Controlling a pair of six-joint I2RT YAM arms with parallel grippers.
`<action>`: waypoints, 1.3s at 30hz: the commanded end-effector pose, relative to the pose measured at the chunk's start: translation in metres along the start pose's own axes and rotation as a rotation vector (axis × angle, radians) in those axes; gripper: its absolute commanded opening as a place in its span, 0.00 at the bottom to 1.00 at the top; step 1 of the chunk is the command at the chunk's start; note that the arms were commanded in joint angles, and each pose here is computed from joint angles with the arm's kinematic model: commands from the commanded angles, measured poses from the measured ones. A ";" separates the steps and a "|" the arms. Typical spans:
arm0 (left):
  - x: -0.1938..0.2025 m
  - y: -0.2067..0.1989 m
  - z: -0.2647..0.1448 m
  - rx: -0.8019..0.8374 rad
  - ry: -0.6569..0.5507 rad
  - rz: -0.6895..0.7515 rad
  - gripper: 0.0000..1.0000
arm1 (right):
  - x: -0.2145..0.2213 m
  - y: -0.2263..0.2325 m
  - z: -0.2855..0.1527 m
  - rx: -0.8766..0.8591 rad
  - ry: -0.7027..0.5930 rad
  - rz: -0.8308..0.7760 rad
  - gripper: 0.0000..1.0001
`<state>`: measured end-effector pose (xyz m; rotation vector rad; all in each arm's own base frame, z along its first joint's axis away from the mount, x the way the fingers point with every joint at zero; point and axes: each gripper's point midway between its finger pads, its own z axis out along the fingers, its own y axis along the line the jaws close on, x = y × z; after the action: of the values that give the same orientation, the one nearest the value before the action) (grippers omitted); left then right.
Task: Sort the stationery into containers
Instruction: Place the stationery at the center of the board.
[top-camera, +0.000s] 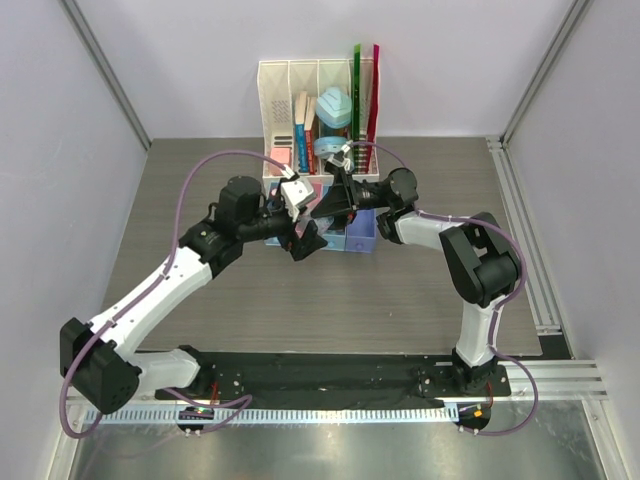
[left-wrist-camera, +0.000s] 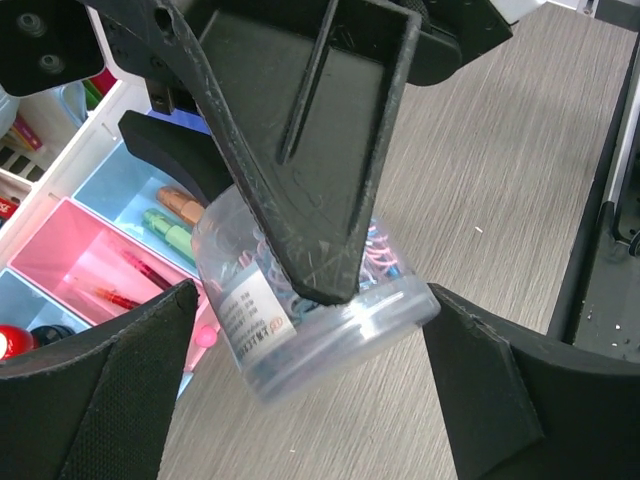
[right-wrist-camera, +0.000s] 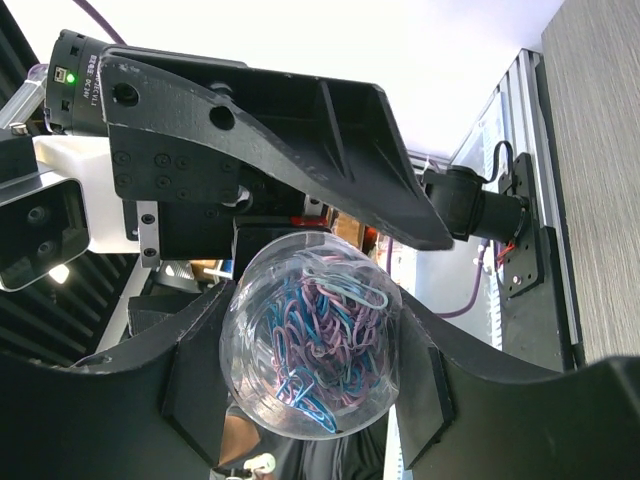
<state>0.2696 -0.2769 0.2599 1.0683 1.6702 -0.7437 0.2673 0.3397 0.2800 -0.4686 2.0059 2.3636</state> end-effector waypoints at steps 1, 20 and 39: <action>-0.032 0.003 0.002 -0.008 -0.070 0.041 0.86 | 0.018 0.056 -0.002 -0.131 0.010 -0.433 0.01; -0.030 0.006 0.002 -0.026 -0.027 0.061 0.01 | 0.023 0.050 -0.003 -0.113 0.042 -0.446 0.19; 0.007 0.006 -0.040 -0.067 0.164 0.247 0.00 | 0.014 0.045 -0.032 -0.031 0.080 -0.547 0.70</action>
<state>0.2584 -0.2468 0.2568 1.2672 1.6813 -0.5041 0.2750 0.3120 0.2744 -0.5883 2.0134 2.2808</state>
